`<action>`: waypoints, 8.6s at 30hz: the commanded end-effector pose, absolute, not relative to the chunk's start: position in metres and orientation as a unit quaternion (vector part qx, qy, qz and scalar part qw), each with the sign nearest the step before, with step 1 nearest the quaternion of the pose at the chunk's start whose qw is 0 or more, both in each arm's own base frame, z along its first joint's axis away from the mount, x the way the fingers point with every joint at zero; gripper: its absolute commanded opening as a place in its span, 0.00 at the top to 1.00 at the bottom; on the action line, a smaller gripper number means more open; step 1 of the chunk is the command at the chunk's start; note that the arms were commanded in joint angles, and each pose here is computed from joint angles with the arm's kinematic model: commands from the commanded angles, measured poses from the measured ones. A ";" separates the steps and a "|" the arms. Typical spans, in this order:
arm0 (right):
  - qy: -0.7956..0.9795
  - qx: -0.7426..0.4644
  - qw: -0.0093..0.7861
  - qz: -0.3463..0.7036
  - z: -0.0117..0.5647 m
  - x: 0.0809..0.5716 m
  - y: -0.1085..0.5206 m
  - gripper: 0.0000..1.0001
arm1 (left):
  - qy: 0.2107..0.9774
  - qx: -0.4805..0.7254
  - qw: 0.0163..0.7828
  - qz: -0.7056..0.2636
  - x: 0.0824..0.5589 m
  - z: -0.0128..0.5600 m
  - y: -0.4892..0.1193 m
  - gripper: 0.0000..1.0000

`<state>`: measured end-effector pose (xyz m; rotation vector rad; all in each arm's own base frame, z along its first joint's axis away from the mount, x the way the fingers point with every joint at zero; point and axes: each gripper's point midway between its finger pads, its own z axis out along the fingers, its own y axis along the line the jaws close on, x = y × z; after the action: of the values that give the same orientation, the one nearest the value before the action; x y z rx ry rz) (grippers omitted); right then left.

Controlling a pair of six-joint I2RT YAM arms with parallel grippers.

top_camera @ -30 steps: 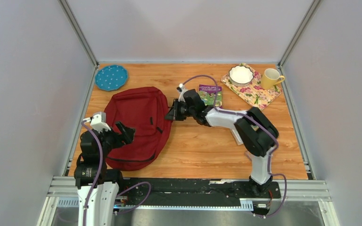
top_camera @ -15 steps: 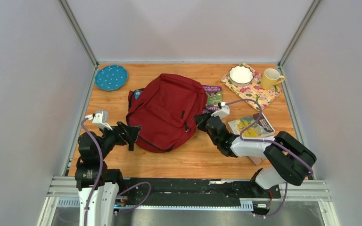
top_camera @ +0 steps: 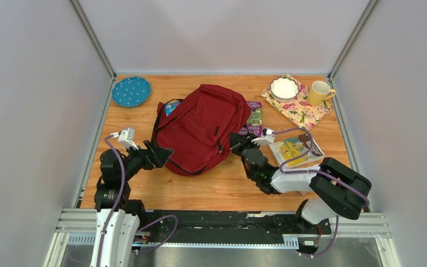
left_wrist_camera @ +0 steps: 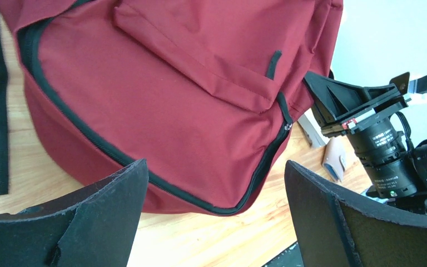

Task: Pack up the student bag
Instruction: Adjust the student bag at the center of the board, then unzip the student bag at the center of the board.

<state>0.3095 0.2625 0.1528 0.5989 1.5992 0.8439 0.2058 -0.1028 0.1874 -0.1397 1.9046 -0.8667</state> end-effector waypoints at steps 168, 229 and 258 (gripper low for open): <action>0.732 0.110 0.383 0.553 0.087 0.222 0.341 1.00 | 0.869 -0.053 0.396 -0.292 0.213 0.085 -0.220 0.24; 0.720 -0.001 0.561 0.409 0.132 0.228 0.303 1.00 | 0.823 0.019 0.465 -0.324 0.193 0.100 -0.200 1.00; 0.761 -0.060 0.506 0.401 0.208 0.305 0.287 1.00 | 0.725 0.292 0.481 -0.396 0.139 0.168 -0.227 1.00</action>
<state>0.2794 0.2993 0.1701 -0.0684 1.8709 0.9894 0.1663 -0.2036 0.1462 0.4956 1.8476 -0.8046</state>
